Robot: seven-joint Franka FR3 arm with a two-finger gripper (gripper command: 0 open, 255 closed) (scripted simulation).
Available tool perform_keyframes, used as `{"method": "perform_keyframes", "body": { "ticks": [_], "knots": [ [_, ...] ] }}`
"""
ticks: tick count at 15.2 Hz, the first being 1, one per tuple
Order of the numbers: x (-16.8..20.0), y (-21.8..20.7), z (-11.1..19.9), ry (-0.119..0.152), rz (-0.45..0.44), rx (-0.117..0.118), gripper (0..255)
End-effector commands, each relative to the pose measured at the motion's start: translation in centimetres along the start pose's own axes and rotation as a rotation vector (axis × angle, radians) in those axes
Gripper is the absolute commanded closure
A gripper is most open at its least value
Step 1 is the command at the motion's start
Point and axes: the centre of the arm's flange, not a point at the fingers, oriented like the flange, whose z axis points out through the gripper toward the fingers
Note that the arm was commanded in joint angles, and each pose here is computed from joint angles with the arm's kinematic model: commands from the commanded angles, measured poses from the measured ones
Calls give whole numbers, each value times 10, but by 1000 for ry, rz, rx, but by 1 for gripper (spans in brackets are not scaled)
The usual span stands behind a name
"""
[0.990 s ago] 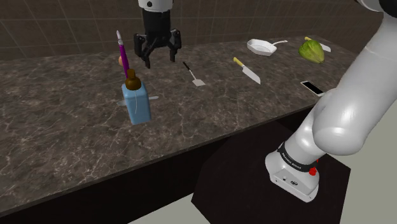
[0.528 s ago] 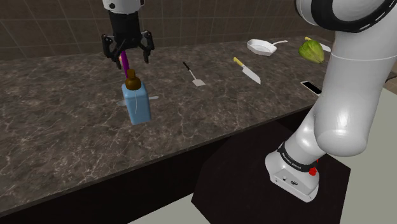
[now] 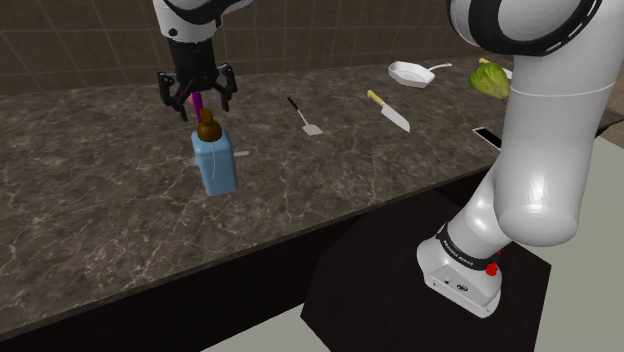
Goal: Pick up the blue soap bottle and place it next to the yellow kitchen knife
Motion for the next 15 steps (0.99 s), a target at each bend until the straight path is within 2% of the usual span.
{"method": "perform_keyframes", "body": {
  "ticks": [1, 8, 9, 15],
  "knots": [
    [0, -1, 8, 0, 0, 0, 0],
    [0, -1, 8, 0, 0, 0, 0],
    [0, -1, 8, 0, 0, 0, 255],
    [0, -1, 8, 0, 0, 0, 255]
  ]
}}
